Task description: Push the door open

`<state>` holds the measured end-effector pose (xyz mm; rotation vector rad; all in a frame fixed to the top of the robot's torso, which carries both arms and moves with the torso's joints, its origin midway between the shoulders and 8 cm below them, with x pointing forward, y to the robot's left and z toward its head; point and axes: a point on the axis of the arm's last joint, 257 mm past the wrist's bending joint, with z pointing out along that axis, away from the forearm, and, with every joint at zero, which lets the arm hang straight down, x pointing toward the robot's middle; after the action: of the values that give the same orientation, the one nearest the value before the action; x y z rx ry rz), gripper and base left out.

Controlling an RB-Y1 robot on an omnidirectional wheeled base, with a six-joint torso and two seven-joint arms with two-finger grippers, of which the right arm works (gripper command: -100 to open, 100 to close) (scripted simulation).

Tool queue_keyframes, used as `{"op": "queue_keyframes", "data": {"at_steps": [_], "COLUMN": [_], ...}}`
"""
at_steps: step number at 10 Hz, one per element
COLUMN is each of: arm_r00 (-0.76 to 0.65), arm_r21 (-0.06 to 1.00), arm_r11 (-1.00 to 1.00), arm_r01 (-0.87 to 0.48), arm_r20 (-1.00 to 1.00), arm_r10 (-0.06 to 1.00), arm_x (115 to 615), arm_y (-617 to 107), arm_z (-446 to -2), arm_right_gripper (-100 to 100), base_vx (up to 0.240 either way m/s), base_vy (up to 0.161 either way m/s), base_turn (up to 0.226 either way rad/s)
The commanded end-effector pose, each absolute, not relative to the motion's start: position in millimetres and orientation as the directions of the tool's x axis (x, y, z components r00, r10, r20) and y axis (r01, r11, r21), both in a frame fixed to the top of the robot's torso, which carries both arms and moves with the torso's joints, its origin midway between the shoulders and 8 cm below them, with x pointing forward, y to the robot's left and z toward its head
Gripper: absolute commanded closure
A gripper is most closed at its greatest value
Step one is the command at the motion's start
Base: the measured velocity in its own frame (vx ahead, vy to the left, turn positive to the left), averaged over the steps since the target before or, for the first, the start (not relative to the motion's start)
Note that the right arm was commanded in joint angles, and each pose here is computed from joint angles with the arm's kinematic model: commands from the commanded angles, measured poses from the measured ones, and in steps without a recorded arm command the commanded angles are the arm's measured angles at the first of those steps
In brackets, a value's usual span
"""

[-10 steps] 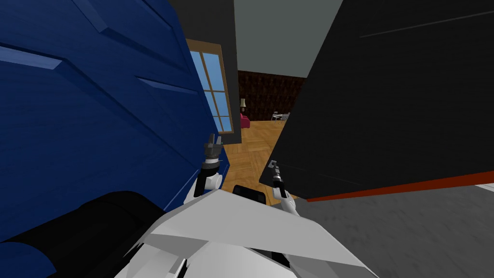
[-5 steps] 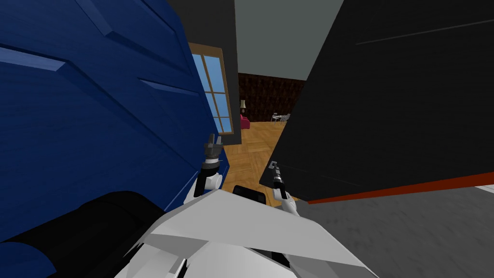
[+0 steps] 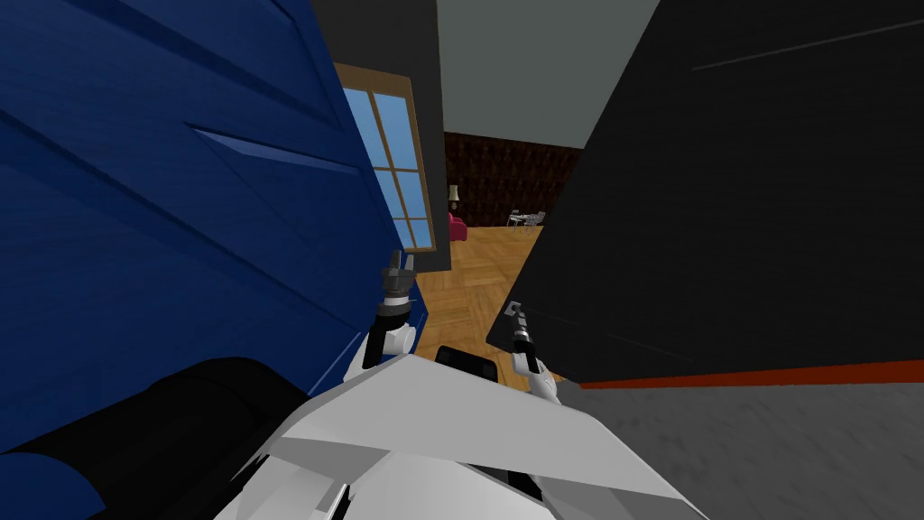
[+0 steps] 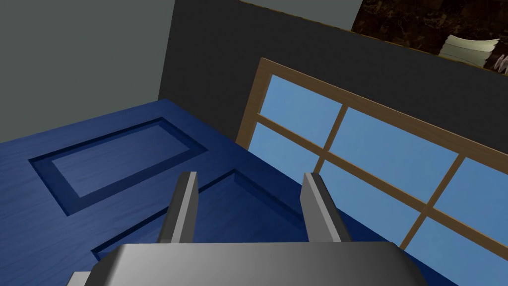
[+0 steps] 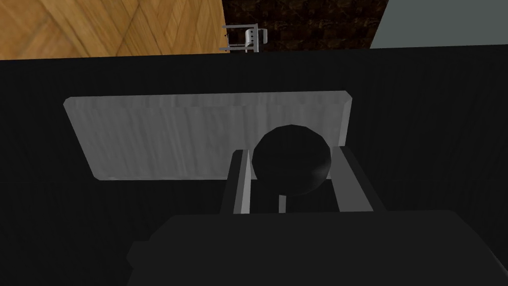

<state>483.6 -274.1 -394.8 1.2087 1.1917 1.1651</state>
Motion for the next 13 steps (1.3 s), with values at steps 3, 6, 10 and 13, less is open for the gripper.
{"op": "queue_keyframes", "data": {"at_steps": [3, 6, 10, 13], "arm_r00": [0.1, 0.123, 0.179, 0.176], "arm_r21": [0.999, 0.999, 0.999, 0.999], "arm_r11": [0.036, 0.037, 0.037, 0.053], "arm_r01": [-0.005, -0.004, -0.003, -0.001], "arm_r20": [-0.035, -0.036, -0.036, -0.052], "arm_r10": [0.994, 0.992, 0.983, 0.983], "arm_x": [485, 483, 479, 483], "arm_y": [-308, -319, -343, -334], "arm_z": [-390, -390, -389, -386], "arm_right_gripper": [100, 100, 100, -100], "base_vx": [0.184, 0.152, 0.117, 0.045], "base_vy": [0.044, 0.036, 0.03, 0.028], "base_turn": [-0.055, -0.033, -0.045, -0.094]}}
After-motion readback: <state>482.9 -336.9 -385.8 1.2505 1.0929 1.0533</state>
